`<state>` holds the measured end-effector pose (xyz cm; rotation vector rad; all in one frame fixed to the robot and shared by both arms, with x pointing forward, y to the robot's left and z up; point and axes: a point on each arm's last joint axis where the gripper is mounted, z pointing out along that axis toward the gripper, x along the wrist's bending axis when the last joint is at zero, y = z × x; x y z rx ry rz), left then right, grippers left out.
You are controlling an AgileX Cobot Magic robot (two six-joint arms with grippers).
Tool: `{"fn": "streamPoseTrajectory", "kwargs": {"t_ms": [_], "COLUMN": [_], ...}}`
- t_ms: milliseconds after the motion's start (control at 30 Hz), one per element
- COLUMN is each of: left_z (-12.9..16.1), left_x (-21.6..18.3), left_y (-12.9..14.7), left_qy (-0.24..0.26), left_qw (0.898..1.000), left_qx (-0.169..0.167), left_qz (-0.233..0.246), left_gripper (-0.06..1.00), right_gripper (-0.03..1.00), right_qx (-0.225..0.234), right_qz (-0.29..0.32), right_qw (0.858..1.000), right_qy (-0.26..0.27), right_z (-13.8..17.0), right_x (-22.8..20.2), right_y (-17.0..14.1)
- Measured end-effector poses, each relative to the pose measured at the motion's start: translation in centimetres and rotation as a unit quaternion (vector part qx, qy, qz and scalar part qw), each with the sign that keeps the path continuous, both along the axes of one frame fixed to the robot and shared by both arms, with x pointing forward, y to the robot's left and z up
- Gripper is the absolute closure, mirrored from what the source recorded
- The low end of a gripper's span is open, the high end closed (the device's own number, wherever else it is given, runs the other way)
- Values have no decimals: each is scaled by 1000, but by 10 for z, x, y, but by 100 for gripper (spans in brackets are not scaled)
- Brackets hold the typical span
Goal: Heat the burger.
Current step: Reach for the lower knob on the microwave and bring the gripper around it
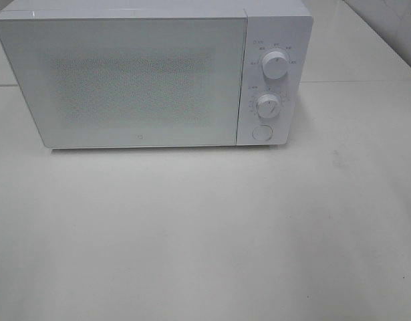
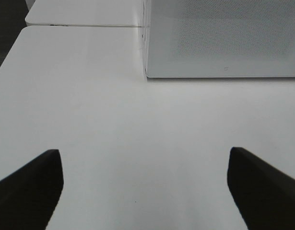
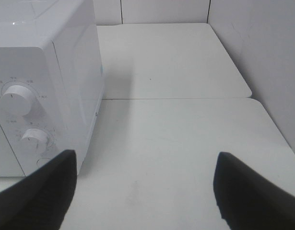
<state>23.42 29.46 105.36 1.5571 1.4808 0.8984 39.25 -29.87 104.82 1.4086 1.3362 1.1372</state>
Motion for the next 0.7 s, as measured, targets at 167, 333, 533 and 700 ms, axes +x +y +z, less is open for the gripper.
{"fn": "streamPoseTrajectory", "kwargs": {"t_ms": [167,333,533,700], "left_z": [0,0,0,0], "left_x": [0,0,0,0], "left_y": [0,0,0,0], "left_qy": [0,0,0,0], "left_qw": [1000,1000,1000,1000], "left_qx": [0,0,0,0], "left_qz": [0,0,0,0], "left_gripper": [7,7,7,7], "right_gripper": [21,21,21,21], "right_qx": [0,-19,-54,-56], "right_qz": [8,14,3,-11], "right_qw": [1000,1000,997,996], "right_qy": [-11,-18,-46,-62], "right_z": [-13,-22,-33,-44], "right_x": [30,46,65,78], "right_y": [1,2,-1,-1]}}
